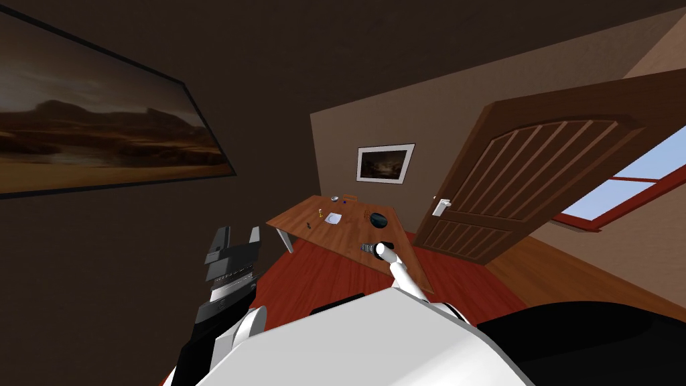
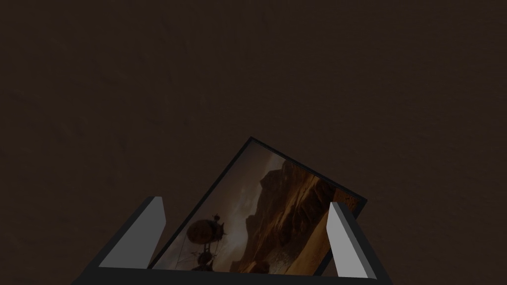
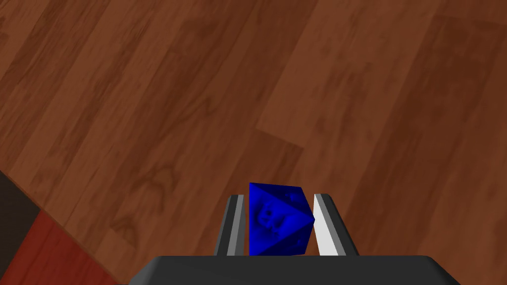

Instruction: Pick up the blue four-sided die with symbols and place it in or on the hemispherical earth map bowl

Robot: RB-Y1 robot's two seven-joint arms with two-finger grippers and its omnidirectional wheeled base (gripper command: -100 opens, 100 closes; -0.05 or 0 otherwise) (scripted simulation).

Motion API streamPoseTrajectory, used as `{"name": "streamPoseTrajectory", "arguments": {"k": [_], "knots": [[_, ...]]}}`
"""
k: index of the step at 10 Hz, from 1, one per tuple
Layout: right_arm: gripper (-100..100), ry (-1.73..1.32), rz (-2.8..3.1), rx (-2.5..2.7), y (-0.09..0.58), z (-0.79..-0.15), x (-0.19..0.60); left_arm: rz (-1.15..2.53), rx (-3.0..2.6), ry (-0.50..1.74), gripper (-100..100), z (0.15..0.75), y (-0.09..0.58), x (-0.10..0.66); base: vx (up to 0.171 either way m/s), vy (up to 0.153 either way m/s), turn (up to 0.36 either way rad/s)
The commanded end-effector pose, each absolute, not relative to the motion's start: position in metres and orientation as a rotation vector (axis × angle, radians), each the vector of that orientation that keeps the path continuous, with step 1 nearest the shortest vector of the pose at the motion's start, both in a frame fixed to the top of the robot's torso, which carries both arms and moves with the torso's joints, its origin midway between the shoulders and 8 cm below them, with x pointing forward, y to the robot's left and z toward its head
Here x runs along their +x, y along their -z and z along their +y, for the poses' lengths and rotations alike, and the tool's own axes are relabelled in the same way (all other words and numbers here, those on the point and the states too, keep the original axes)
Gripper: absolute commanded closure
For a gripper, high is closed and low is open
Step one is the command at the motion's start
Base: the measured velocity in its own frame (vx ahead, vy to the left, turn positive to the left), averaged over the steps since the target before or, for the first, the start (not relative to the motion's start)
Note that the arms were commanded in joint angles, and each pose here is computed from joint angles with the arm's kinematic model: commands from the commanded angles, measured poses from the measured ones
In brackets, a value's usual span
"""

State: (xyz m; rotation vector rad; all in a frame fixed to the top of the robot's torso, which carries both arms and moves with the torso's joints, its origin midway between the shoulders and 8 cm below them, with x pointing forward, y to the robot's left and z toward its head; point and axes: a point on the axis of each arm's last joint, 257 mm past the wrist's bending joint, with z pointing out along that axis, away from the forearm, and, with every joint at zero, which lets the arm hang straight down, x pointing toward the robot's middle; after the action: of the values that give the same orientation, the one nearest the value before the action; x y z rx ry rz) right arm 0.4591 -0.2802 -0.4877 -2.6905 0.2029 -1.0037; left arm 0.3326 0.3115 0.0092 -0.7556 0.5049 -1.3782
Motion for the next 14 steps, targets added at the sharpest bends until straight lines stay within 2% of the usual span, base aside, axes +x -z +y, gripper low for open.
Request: {"name": "streamPoseTrajectory", "arguments": {"k": [1,2,3,4,6,7,8,14], "knots": [[100,1.004,0.203,-2.69,0.488,-0.28,0.459,0.505,-0.756,1.378,0,0.312,-0.009,0.333,0.0,0.0,0.0],[100,1.003,0.202,-2.691,0.488,-0.28,0.459,0.505,-0.756,1.378,0,0.312,-0.009,0.333,0.0,0.0,0.0],[0,1.003,0.202,-2.691,0.488,-0.28,0.459,0.505,-0.756,1.378,0,0.312,-0.009,0.333,0.0,0.0,0.0],[100,1.001,0.202,-2.692,0.481,-0.287,0.46,0.505,-0.756,1.378,0,0.312,-0.009,0.333,-0.038,0.012,0.001],[100,1.005,0.2,-2.693,0.479,-0.289,0.462,0.505,-0.756,1.378,0,0.312,-0.009,0.333,-0.051,0.019,-0.007],[0,1.002,0.201,-2.693,0.478,-0.289,0.462,0.505,-0.756,1.378,0,0.312,-0.009,0.333,-0.006,0.002,0.0],[100,1.063,0.185,-2.696,0.457,-0.307,0.481,0.505,-0.756,1.378,0,0.312,-0.009,0.333,-0.062,0.045,0.064],[100,1.227,0.201,-2.722,0.392,-0.379,0.523,0.505,-0.756,1.378,0,0.311,-0.009,0.333,-0.095,0.05,0.099]]}}
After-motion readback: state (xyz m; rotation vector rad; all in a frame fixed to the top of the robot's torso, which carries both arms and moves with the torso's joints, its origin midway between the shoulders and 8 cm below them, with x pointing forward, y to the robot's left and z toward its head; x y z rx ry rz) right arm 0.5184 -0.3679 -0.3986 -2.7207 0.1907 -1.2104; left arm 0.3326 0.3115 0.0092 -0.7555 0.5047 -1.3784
